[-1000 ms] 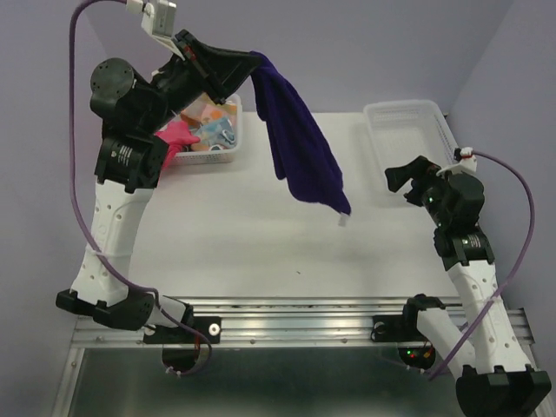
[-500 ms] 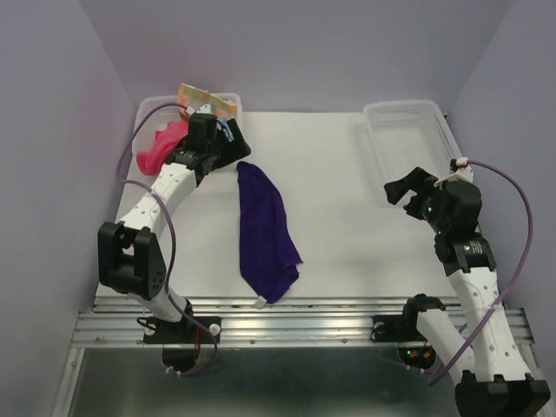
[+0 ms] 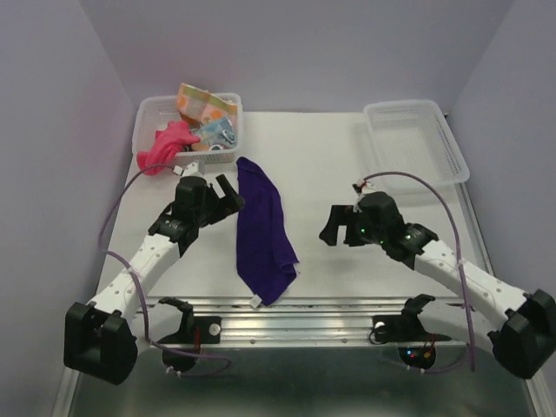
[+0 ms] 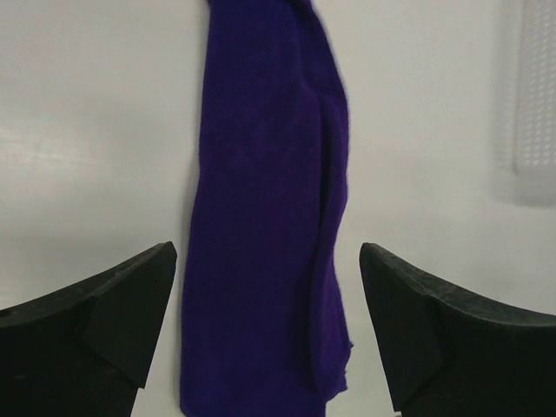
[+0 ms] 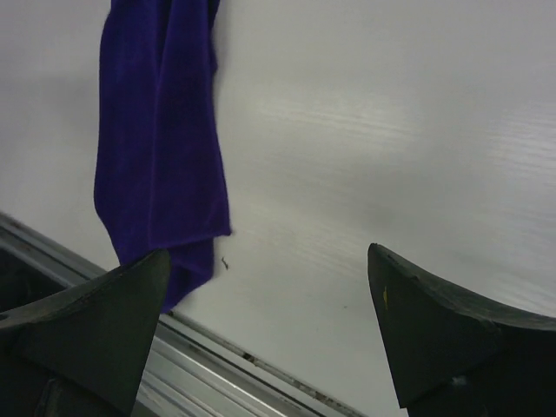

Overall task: Fold and stack the towels
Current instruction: Flatten out the crumpled towel

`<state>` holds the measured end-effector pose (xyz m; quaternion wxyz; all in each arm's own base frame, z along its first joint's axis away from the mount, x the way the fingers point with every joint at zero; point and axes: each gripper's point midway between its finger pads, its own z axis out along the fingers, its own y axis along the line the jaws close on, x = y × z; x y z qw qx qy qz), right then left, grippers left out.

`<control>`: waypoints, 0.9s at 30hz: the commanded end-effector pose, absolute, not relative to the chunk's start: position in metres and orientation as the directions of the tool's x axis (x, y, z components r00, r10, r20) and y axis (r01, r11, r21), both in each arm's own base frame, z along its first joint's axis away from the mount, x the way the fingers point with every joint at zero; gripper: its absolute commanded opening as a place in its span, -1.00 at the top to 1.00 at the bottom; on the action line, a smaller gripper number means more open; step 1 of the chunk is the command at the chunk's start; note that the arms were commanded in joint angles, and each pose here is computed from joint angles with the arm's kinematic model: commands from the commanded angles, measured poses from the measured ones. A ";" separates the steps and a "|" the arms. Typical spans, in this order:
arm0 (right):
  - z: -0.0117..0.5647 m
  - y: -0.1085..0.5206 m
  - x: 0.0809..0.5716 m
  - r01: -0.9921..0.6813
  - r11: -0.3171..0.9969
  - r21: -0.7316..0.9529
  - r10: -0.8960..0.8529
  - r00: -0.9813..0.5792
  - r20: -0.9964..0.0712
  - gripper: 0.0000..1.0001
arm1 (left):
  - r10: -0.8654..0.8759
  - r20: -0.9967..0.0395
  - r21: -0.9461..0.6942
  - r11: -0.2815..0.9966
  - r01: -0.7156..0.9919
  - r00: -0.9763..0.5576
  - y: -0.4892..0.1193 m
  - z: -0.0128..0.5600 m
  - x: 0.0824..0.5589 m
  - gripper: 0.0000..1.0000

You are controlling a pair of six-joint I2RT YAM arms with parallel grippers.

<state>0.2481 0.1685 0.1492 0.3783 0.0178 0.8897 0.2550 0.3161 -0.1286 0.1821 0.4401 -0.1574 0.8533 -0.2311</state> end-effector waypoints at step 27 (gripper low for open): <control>0.023 0.255 0.237 -0.145 0.984 -0.099 -0.175 -0.802 -0.571 -1.00 | -0.442 -0.447 -0.669 0.742 -0.037 -0.778 -0.192 0.082 0.241 -0.97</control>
